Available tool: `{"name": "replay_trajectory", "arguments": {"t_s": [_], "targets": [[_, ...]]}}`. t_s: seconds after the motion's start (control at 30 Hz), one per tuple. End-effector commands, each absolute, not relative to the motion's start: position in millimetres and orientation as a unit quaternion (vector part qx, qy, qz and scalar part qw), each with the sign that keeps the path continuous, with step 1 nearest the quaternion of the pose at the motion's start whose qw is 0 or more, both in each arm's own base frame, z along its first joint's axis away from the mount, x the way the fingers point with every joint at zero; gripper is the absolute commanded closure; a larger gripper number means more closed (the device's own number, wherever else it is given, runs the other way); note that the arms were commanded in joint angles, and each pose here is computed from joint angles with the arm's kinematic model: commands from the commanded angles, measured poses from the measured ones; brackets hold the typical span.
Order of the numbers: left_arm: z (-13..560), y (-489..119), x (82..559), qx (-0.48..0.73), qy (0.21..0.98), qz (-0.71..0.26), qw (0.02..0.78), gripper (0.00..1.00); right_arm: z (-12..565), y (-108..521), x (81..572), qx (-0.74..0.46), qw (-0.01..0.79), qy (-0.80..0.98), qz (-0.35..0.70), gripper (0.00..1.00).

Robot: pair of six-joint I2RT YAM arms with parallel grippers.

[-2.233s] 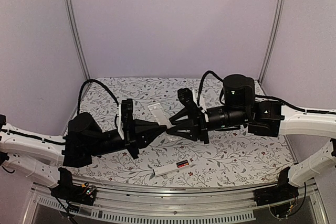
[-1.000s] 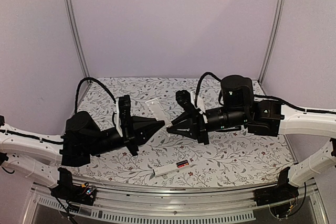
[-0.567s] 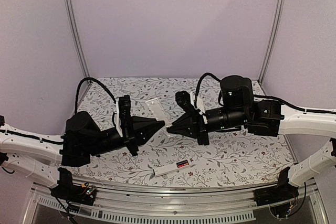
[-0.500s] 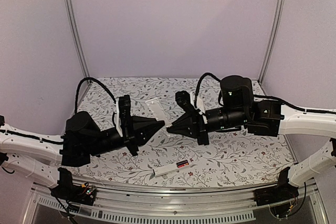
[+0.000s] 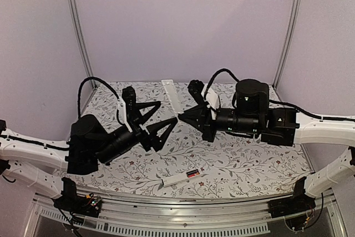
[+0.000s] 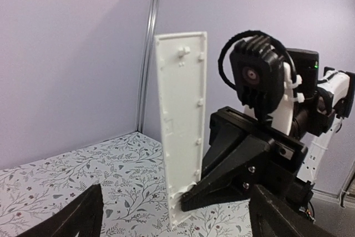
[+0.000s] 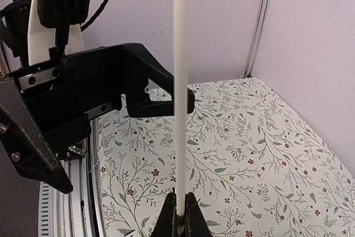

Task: Load the batteries into the remote control
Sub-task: Pass from the right arm to the left

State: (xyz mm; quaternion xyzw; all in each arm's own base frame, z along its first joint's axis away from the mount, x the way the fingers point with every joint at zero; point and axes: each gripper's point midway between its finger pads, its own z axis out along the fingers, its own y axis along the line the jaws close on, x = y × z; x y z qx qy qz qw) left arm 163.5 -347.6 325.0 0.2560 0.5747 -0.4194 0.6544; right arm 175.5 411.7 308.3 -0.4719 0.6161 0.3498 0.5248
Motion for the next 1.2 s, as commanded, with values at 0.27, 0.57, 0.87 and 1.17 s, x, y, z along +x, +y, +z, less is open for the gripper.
{"name": "replay_trajectory", "arguments": {"t_s": [0.27, 0.57, 0.87, 1.17], "targets": [[366, -359, 192, 0.138, 0.577, -0.439, 0.675, 0.2, 310, 421, 187, -0.424, 0.561, 0.633, 0.325, 1.0], [359, -360, 213, 0.099, 0.614, -0.391, 0.678, 0.35, 305, 419, 187, -0.42, 0.559, 0.638, 0.322, 1.0], [356, -367, 218, 0.098, 0.628, -0.373, 0.676, 0.45, 301, 418, 188, -0.42, 0.555, 0.643, 0.318, 1.0], [362, -369, 217, 0.097, 0.625, -0.38, 0.675, 0.55, 297, 416, 191, -0.421, 0.556, 0.65, 0.302, 1.0]]}}
